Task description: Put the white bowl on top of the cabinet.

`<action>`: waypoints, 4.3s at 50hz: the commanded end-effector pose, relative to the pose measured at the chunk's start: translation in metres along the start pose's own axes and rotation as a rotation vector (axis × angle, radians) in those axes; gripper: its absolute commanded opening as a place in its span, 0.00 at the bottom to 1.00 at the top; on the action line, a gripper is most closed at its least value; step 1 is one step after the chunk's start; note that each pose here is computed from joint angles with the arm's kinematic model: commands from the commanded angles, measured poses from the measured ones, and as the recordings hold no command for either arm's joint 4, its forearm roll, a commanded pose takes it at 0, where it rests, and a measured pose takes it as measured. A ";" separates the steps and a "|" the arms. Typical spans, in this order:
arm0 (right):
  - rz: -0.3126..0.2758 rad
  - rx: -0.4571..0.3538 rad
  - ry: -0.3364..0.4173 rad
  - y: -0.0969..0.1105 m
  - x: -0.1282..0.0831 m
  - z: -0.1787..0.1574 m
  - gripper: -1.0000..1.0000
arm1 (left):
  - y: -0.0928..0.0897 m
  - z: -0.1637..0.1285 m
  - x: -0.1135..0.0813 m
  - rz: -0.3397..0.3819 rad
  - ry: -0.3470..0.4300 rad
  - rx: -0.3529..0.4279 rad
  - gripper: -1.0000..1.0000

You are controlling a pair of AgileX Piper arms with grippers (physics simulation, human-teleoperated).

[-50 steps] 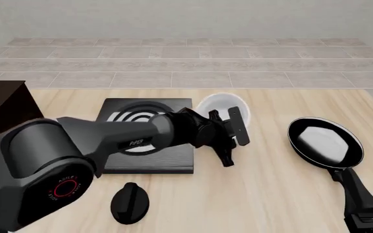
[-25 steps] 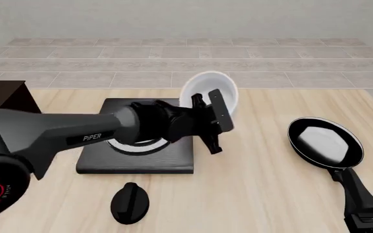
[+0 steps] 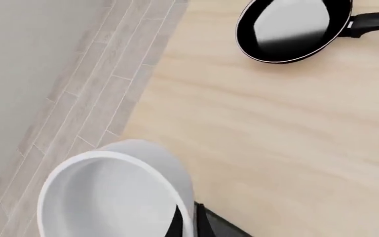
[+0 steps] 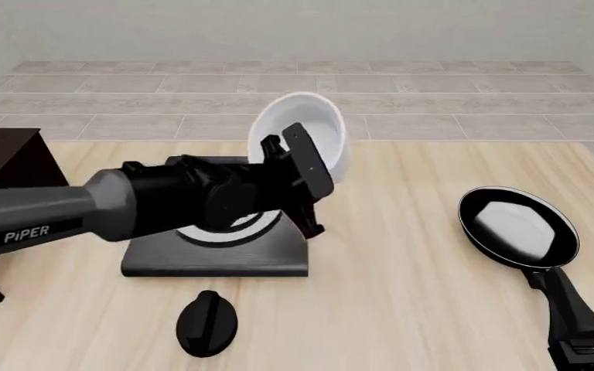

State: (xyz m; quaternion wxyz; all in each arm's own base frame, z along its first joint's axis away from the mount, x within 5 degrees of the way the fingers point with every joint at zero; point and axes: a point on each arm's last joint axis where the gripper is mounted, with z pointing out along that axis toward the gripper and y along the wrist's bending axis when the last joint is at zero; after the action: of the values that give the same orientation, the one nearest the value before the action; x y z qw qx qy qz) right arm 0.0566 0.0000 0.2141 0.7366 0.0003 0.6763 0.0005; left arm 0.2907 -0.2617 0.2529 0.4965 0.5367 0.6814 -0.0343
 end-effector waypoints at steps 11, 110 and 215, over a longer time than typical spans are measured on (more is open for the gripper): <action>0.000 0.000 0.000 0.000 0.000 0.000 1.00 | 0.039 -0.054 0.014 -0.037 -0.006 -0.130 0.00; 0.000 0.000 0.000 0.000 0.000 0.000 1.00 | 0.206 -0.247 0.210 -0.644 0.556 -0.746 0.00; 0.000 0.000 0.000 0.000 0.000 0.000 1.00 | 0.220 -0.245 0.228 -0.660 0.551 -0.793 1.00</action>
State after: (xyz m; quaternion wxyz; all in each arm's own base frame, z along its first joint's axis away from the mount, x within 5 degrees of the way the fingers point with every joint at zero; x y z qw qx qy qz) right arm 0.0566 0.0000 0.2141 0.7366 0.0002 0.6763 0.0005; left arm 0.3233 0.1389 0.3031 0.4126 0.0486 0.8860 0.2060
